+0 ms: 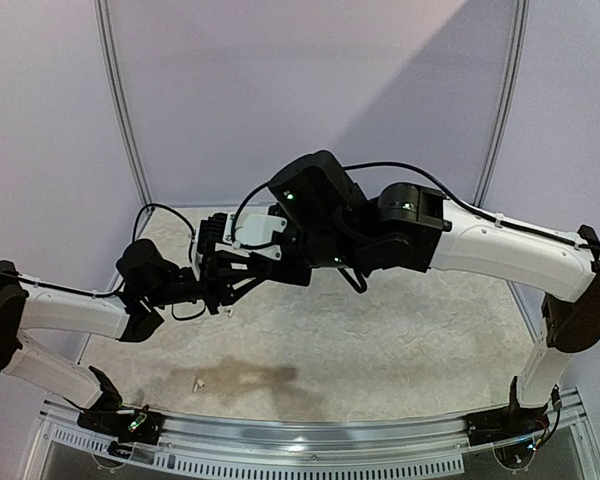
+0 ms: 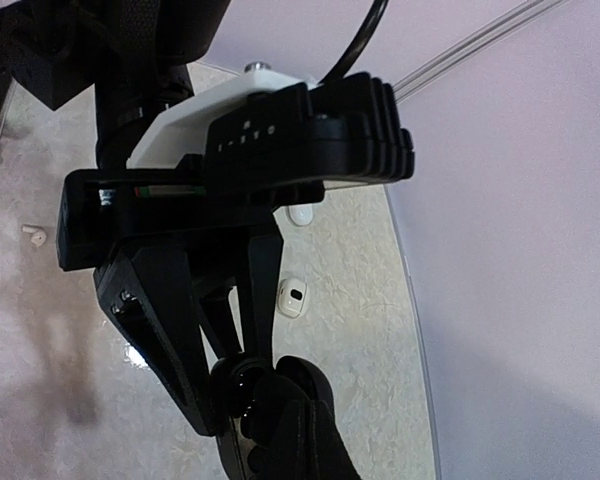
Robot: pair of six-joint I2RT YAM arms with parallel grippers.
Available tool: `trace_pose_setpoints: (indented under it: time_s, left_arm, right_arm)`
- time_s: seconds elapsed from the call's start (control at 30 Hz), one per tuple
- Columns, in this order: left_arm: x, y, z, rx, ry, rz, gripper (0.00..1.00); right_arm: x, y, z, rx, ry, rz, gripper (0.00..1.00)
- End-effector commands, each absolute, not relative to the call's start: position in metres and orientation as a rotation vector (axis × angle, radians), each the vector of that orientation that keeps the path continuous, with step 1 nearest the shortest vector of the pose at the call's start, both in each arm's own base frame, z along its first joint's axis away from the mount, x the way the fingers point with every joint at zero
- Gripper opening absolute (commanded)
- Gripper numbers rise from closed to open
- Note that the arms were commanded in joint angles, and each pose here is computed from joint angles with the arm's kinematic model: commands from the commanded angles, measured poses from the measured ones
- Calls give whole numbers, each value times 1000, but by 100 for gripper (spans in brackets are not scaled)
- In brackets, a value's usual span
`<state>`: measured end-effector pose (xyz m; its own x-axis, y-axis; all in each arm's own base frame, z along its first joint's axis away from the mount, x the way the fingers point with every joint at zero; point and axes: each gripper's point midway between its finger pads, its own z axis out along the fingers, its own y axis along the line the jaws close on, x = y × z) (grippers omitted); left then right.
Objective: Insert the wireless bluetooth earbuds into the charging case
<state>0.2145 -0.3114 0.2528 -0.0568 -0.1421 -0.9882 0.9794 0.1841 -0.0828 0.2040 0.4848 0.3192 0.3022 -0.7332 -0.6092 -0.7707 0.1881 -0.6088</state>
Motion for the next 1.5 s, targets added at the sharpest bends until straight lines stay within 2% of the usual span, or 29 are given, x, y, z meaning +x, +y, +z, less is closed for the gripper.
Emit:
trace_pose_setpoints:
  time_s: [0.0, 0.63, 0.8, 1.3, 1.37, 1.47]
  left_arm:
    - [214, -312, 263, 928, 1213, -1178, 0]
    - [217, -311, 265, 894, 1232, -1176, 0]
    - [217, -310, 264, 893, 1238, -1174, 0]
    - [220, -311, 251, 901, 1297, -1155, 0]
    - [219, -311, 245, 949, 1287, -1106, 0]
    - [219, -311, 233, 1107, 1186, -903, 0]
  right_arm:
    - [203, 488, 294, -1613, 1427, -17, 0]
    - [198, 491, 269, -1692, 1445, -15, 0]
    - [201, 487, 274, -1659, 1467, -30, 16]
    - [200, 479, 353, -1473, 1449, 82, 30]
    - [203, 477, 373, -1397, 1446, 127, 32]
    - [220, 468, 391, -1256, 1529, 261, 35]
